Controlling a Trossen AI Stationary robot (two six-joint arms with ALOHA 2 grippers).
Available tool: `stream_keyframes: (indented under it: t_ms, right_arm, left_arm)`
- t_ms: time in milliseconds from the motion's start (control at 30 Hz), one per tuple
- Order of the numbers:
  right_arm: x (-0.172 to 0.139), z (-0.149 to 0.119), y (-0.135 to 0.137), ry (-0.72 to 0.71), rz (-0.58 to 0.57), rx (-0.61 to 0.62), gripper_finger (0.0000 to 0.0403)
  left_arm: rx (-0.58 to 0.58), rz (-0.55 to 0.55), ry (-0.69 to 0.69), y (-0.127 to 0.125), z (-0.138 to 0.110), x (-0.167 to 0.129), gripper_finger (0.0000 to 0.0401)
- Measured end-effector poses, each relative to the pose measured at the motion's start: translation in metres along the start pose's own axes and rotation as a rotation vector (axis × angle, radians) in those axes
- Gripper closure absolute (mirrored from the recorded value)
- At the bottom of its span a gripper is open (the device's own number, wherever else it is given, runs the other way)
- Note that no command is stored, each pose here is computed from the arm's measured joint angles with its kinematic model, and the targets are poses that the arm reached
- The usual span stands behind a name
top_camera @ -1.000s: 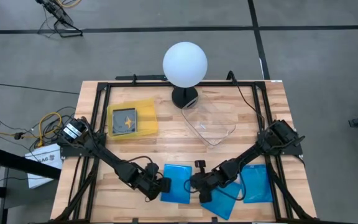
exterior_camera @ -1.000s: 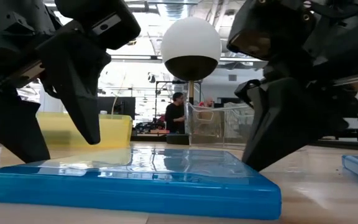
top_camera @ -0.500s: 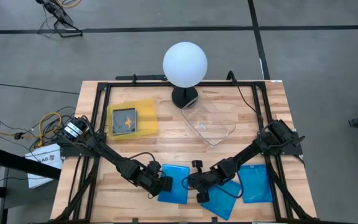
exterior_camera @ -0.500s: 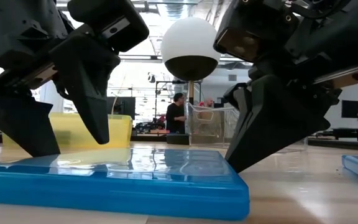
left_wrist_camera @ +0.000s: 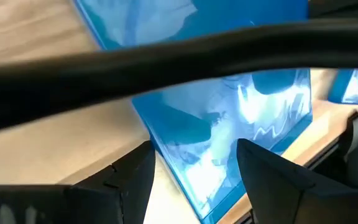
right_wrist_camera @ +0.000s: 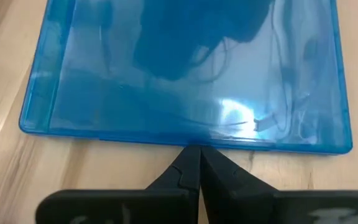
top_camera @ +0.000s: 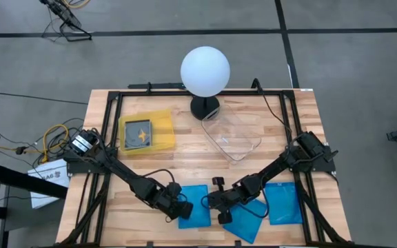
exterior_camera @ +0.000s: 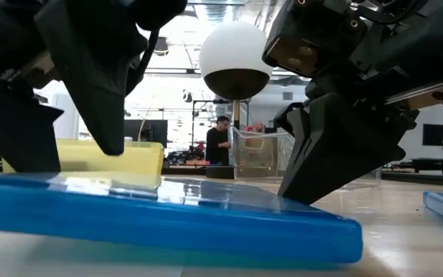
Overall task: Pick & place jewel cases by type
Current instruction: Put the left blue CD case into the transparent bin
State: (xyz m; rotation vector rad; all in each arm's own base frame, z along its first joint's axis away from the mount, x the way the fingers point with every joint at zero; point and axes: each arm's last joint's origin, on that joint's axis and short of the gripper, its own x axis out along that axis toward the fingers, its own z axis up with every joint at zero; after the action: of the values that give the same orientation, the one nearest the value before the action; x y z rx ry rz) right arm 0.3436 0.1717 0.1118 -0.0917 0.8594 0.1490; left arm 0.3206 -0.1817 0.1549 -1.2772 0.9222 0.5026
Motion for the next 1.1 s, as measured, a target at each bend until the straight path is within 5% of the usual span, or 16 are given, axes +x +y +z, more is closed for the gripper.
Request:
stream_keyframes:
  t_ms: [500,767,867,900,1100]
  right_arm:
    - [0.001,0.006,-0.002,-0.045,0.010,0.017,0.0403]
    - [0.000,0.011,0.003,-0.077,0.096,0.020,0.0403]
    - [-0.005,0.021,0.001,-0.148,0.028,-0.031,0.0402]
    - [-0.006,0.022,0.000,-0.153,0.008,-0.023,0.0402]
    - [-0.001,0.012,-0.001,-0.096,-0.027,-0.039,0.0402]
  left_arm:
    - [0.158,0.088,-0.334,0.001,0.022,-0.005,0.0186]
    - [0.105,-0.092,-0.316,-0.018,0.027,-0.004,0.0186]
    - [0.012,-0.420,-0.232,-0.050,0.022,-0.013,0.0187]
    - [0.011,-0.451,-0.207,-0.055,0.021,-0.017,0.0188]
    - [0.016,-0.417,-0.209,-0.051,0.022,-0.014,0.0187]
